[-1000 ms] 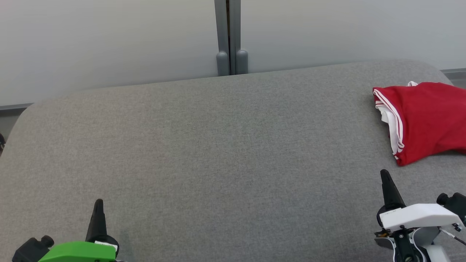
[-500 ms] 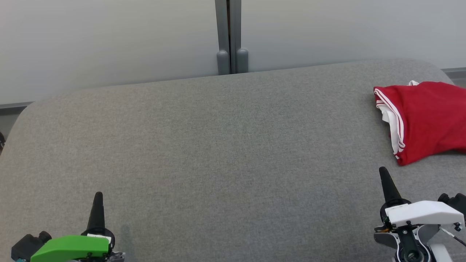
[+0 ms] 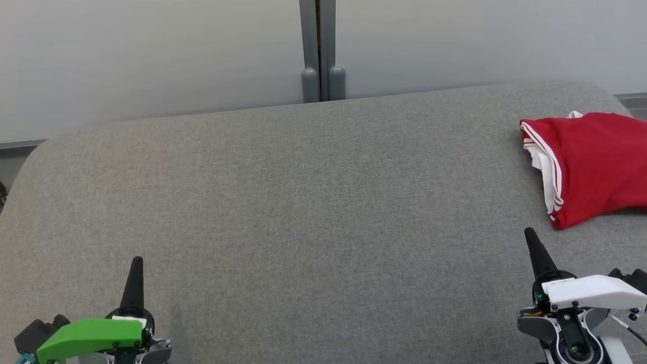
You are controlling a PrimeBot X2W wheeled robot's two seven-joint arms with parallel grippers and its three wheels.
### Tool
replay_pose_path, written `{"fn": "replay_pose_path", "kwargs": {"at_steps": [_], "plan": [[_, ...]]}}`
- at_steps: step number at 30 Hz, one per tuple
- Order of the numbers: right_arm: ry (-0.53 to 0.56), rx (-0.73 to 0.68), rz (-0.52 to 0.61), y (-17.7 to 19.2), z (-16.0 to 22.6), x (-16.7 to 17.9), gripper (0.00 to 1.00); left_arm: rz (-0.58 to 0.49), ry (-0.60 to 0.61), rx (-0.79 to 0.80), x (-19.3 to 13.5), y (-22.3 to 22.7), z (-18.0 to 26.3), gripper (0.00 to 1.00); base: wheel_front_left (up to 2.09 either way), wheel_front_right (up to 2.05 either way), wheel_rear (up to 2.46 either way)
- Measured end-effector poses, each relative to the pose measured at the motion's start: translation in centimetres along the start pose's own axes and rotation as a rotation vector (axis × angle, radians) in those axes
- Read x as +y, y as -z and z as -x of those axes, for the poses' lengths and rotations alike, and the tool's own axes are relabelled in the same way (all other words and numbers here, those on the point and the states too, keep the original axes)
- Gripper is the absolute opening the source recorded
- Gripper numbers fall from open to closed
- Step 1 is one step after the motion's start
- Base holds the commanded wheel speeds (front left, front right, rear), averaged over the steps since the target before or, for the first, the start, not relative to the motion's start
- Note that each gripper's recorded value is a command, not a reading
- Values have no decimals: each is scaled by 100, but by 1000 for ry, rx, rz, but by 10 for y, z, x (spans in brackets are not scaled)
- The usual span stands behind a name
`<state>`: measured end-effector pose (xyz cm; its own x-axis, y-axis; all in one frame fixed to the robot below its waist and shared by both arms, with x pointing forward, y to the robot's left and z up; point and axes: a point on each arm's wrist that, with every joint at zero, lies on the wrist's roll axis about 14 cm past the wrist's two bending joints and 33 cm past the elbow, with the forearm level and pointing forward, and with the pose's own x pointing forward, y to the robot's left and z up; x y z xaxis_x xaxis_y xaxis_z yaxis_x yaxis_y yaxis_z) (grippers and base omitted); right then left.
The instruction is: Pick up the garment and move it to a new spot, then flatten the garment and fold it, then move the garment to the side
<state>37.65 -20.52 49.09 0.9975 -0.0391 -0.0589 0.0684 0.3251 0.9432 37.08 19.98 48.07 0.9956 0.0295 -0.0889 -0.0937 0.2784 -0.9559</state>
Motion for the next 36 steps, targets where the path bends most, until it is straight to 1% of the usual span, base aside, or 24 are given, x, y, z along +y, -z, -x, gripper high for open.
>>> {"fn": "replay_pose_path", "kwargs": {"at_steps": [22,36], "plan": [[-27,16,-196,1,-6,7,0,169,41,13,-12,-2,-8,0,0,0,0],[-46,28,-301,1,-9,13,0,258,67,18,-20,-4,-13,0,0,0,0]]}}
